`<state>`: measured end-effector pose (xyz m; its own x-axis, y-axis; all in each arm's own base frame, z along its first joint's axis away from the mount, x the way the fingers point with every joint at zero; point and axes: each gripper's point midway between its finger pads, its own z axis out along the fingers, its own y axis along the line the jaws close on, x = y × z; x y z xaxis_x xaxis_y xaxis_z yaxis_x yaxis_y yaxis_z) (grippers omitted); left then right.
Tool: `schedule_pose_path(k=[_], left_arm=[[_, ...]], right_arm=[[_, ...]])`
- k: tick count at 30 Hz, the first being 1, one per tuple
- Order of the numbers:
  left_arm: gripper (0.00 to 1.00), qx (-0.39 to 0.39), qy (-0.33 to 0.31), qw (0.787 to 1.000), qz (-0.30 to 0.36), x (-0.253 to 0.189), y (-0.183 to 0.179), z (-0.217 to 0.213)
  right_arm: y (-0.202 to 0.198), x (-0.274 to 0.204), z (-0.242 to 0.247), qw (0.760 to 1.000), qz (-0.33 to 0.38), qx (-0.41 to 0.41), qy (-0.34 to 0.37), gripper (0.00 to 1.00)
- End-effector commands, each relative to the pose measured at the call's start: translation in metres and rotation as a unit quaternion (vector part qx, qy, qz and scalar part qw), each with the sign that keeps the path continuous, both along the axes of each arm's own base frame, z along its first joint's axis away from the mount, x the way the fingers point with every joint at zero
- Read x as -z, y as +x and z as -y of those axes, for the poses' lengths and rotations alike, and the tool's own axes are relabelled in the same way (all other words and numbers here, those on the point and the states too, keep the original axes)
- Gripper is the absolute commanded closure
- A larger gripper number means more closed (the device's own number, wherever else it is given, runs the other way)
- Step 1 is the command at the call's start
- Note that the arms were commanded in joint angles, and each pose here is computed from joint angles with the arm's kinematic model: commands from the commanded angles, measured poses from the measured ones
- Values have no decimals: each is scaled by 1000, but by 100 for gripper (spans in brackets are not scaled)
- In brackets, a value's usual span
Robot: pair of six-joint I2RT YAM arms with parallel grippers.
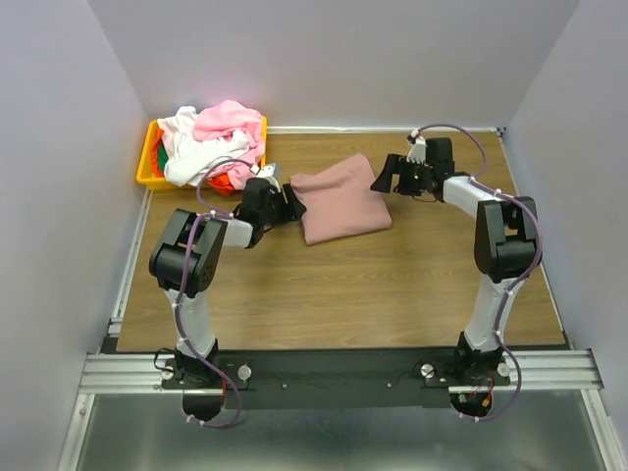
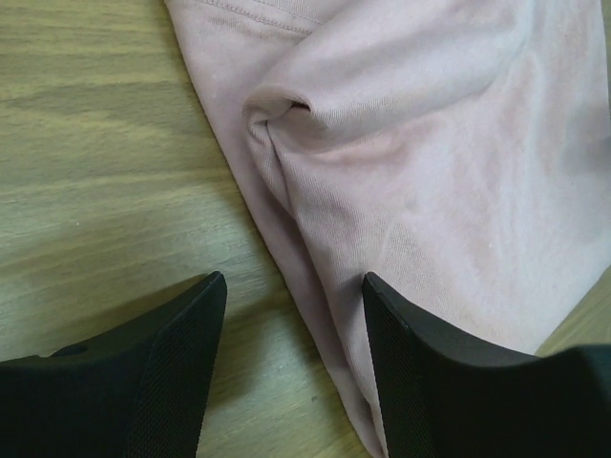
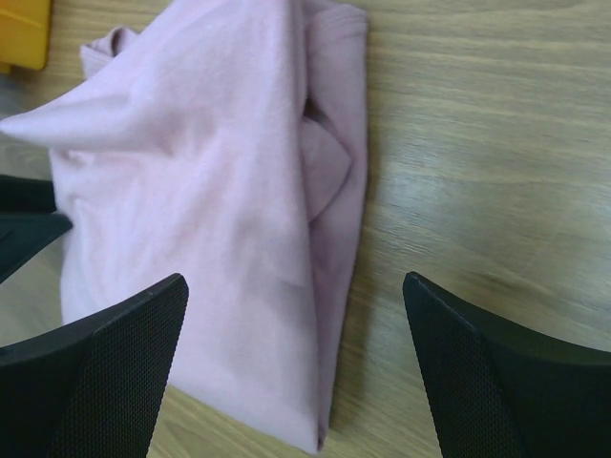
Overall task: Fold and stack the t-shirts
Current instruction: Fold the tshirt
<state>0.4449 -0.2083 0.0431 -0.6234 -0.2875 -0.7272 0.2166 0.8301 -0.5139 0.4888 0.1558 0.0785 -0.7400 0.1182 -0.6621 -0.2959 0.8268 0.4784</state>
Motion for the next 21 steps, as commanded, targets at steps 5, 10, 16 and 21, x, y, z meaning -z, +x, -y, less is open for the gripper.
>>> schedule_pose_path(k=[5, 10, 16, 21], left_arm=[[38, 19, 6, 1000, -5, 9, 6, 9], [50, 16, 14, 1000, -11, 12, 7, 8], [62, 14, 21, 999, -20, 14, 6, 6], [66, 11, 27, 999, -23, 14, 8, 5]], right_arm=[[-16, 23, -16, 996, -33, -57, 65, 0], [-13, 30, -18, 993, -43, -60, 88, 1], [-14, 39, -22, 990, -65, -64, 106, 3], [-18, 50, -28, 985, -92, -69, 128, 9]])
